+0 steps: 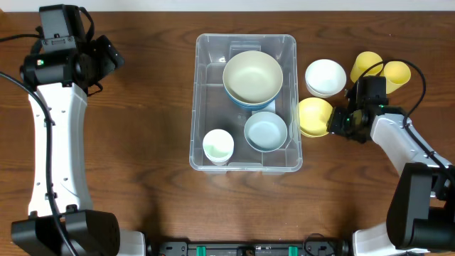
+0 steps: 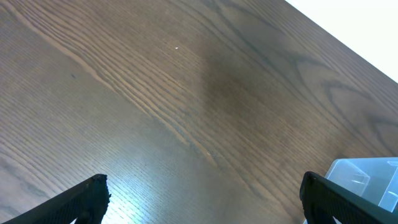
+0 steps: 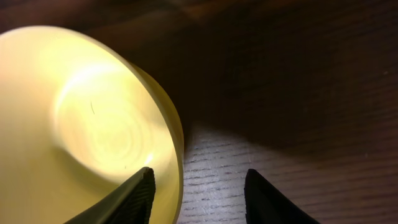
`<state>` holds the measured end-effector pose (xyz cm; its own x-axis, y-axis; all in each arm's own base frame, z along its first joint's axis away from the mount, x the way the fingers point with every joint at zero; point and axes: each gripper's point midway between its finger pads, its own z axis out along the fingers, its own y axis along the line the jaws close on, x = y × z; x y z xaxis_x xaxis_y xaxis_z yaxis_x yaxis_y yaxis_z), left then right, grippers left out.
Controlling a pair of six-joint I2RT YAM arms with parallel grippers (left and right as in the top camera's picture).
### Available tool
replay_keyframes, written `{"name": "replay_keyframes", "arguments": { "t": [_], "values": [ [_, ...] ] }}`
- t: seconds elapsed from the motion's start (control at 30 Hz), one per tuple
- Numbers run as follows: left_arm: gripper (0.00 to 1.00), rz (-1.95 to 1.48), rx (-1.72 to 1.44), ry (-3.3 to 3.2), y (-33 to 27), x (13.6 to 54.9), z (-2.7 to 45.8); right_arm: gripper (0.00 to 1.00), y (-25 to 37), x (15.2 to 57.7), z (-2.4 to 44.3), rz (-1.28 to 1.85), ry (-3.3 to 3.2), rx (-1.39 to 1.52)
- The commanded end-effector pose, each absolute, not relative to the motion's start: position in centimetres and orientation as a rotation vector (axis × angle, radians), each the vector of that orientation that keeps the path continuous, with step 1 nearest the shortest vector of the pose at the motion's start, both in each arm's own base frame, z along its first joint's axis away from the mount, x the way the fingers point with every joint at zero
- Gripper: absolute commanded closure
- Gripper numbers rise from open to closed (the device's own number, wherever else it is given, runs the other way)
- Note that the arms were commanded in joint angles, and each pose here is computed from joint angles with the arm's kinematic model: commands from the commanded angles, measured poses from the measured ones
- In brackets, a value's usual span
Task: Pack container
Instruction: 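Grasp the yellow bowl rim with the right gripper and lift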
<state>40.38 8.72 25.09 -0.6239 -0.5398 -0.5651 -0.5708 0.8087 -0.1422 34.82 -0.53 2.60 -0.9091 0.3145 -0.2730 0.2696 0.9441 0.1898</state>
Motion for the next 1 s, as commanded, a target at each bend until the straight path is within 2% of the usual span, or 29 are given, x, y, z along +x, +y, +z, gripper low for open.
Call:
{"name": "replay_keyframes", "arguments": {
  "t": [0.0, 0.07, 0.27, 0.3, 0.33, 0.37, 0.4, 0.63, 0.97],
  "values": [
    [0.02, 0.091, -0.823, 2.384, 9.12, 40.47, 25.05, 0.57, -0.78, 34.69, 2.39, 0.217, 2.795, 0.471],
    [0.02, 0.091, -0.823, 2.383, 9.13, 40.47, 25.06, 0.62, -0.78, 34.68, 2.38, 0.217, 2.796, 0.471],
    [0.02, 0.091, -0.823, 2.384, 9.12, 40.47, 25.05, 0.67, -0.78, 34.67, 2.38, 0.217, 2.796, 0.471],
    [0.02, 0.091, -0.823, 2.384, 9.12, 40.47, 25.05, 0.66, -0.78, 34.68, 2.38, 0.217, 2.795, 0.471],
    [0.02, 0.091, -0.823, 2.384, 9.12, 40.47, 25.05, 0.55, -0.79, 34.74, 2.4, 0.218, 2.791, 0.48],
    [0.02, 0.091, -0.823, 2.384, 9.12, 40.47, 25.05, 0.49, -0.8, 34.81, 2.41, 0.22, 2.787, 0.486],
    [0.02, 0.091, -0.823, 2.384, 9.12, 40.47, 25.05, 0.48, -0.79, 34.88, 2.38, 0.221, 2.783, 0.489],
    [0.02, 0.091, -0.823, 2.384, 9.12, 40.47, 25.05, 0.58, -0.8, 35.11, 2.21, 0.223, 2.767, 0.487],
    [0.02, 0.091, -0.823, 2.384, 9.12, 40.47, 25.05, 0.62, -0.73, 35.43, 2.07, 0.234, 2.753, 0.49]
  ]
}}
